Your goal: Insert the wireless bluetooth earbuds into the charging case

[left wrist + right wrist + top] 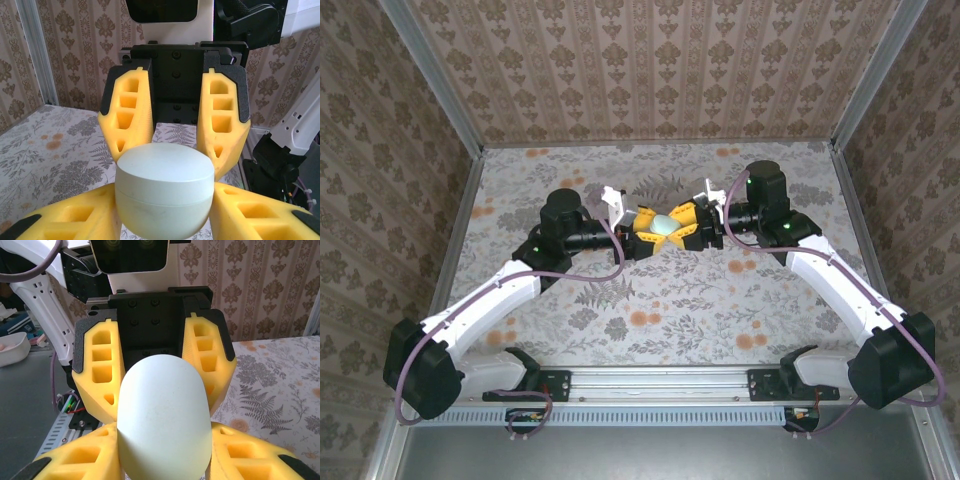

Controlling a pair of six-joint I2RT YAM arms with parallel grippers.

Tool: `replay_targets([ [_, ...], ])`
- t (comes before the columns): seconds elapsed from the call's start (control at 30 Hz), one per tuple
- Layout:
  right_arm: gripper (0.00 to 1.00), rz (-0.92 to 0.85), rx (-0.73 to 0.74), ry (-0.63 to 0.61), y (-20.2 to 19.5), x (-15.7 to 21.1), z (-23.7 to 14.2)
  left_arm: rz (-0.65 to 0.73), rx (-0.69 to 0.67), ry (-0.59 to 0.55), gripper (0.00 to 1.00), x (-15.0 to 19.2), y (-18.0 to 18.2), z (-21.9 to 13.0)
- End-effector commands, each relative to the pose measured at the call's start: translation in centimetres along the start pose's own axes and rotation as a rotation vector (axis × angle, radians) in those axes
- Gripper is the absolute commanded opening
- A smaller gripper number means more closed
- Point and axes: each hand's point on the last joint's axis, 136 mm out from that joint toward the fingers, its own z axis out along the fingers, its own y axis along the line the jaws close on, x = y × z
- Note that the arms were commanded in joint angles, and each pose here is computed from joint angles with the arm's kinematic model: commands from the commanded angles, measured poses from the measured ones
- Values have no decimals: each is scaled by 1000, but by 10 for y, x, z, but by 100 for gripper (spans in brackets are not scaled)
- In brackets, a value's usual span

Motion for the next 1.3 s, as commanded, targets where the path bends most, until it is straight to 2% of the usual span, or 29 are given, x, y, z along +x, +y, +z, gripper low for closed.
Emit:
replay_targets([
  [0.0,38,-58,8,-14,5,-11,-4,33,26,-23,48,-14,-7,-2],
  [0.07,38,-60,9,-15,4,-10,-4,29,20,-22,51,-13,-6,-3],
  [0.27,38,-64,16,-16,4,-10,-4,24,12,-24,52,-13,-3,-6],
  [0.47,38,-63,15,-20,4,-11,-4,19,28,-26,46,-14,-4,-5],
  [0.83,38,-58,18,-19,3,-11,-4,12,44,-38,48,-16,-6,-1],
  [1.0,38,-59,17,-20,3,-11,-3,7,49,-36,44,-15,-6,1],
  [1.27,39,-56,19,-15,2,-10,-2,9,55,-36,44,-16,-7,4],
])
